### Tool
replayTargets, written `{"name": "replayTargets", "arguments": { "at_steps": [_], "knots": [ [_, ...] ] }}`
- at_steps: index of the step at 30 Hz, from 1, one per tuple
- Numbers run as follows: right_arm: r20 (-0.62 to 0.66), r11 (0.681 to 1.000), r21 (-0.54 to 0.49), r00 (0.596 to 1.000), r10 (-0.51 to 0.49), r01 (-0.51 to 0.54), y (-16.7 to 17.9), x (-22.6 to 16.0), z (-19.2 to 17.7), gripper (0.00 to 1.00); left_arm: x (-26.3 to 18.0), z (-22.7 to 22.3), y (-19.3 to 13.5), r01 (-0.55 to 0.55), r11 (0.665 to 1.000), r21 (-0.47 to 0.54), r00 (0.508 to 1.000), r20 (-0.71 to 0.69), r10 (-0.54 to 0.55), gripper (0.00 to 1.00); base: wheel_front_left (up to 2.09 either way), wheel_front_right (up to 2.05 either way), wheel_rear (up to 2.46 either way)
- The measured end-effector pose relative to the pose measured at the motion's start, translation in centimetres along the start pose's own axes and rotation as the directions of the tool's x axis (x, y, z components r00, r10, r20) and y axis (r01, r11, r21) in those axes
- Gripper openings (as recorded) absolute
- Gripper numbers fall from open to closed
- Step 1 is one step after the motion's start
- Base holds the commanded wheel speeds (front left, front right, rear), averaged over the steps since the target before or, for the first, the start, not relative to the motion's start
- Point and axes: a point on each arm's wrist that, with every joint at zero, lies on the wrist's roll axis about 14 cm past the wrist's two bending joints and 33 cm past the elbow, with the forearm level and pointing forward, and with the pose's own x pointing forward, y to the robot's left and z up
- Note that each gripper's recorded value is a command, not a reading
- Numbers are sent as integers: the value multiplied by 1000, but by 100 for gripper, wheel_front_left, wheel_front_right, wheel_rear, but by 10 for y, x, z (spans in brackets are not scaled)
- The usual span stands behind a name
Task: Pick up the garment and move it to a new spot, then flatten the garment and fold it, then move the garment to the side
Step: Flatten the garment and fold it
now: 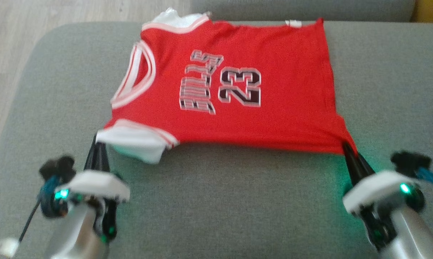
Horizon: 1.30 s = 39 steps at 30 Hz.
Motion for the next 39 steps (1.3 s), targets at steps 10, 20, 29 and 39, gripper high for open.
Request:
{"name": "replayTargets", "arguments": {
  "at_steps": [10,20,29,39],
  "knots": [
    [-169,994,-38,980,-103,98,-4,-108,-11,0,-108,3,2,-37,999,21,993,-111,39,0,0,0,0],
    [-310,993,-47,943,-121,112,-6,-116,-14,0,-113,7,-20,43,998,38,965,-262,-32,0,0,0,0],
    [-443,993,-21,890,-113,116,-16,-55,-14,0,-58,-13,-24,125,992,5,879,-465,-108,0,0,0,0],
    [-444,998,23,895,-49,66,-5,-6,-2,100,-15,-20,-24,160,987,16,835,-535,-127,38,0,0,0]
  ]
}}
